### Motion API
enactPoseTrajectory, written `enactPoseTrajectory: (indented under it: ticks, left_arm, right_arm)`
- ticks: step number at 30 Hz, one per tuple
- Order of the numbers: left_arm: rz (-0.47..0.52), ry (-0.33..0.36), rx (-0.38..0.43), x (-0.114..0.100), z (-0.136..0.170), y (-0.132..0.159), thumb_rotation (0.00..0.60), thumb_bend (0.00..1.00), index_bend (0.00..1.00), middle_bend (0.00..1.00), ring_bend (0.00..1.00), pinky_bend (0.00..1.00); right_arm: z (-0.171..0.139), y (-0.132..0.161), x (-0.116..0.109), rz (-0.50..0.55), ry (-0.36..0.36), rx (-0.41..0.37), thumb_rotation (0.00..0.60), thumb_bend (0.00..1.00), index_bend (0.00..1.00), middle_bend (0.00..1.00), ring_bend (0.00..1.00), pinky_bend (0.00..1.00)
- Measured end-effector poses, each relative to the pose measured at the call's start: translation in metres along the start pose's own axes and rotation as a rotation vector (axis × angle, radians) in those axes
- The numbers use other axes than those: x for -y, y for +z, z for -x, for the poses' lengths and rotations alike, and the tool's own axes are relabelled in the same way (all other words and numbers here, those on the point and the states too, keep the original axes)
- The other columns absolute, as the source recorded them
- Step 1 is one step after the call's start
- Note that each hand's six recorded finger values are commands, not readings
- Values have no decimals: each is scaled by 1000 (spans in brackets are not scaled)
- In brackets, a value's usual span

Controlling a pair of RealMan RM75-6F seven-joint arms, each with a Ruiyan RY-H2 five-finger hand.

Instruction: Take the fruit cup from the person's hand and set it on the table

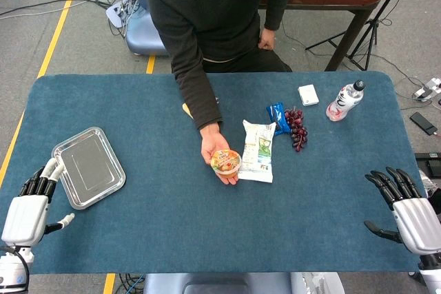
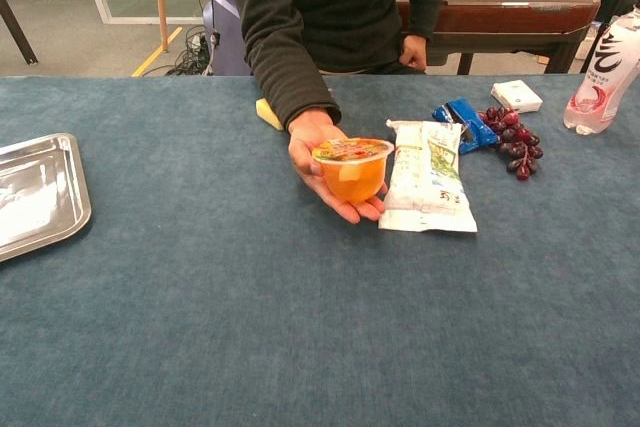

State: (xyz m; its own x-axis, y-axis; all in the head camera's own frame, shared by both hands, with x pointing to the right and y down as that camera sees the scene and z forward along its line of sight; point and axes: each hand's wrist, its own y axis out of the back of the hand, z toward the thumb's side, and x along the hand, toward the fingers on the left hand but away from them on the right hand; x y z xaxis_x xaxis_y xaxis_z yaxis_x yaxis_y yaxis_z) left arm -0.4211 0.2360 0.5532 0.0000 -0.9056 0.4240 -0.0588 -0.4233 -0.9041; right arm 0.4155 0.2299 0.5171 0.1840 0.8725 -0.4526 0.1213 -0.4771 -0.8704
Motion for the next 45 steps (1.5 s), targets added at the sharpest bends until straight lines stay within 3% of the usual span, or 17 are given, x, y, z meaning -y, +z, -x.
enactPoseTrajectory:
  ticks: [10,16,32,41,45]
  left_arm:
    - [0,-14,24,3,-6,3,600,119,0,0,0,126]
    - [16,-43,107,5,-21,16,600,119,0,0,0,127]
    - [55,-207,627,5,-91,132,600,119,0,0,0,97]
    - [6,-274,824,14,-119,208,600,119,0,0,0,90]
    - [-5,-293,870,16,-128,238,600,119,0,0,0,90]
  right_arm:
    - [1,0,0,-2,2,-3,600,105,148,143,0,57]
    - [3,3,-2,-10,0,-9,600,106,148,143,0,57]
    - [6,13,-7,-30,3,-25,600,105,148,143,0,57]
    - [8,13,-5,-34,14,-17,600,105,148,143,0,57]
    - [10,12,-4,-34,17,-15,600,106,148,143,0,57]
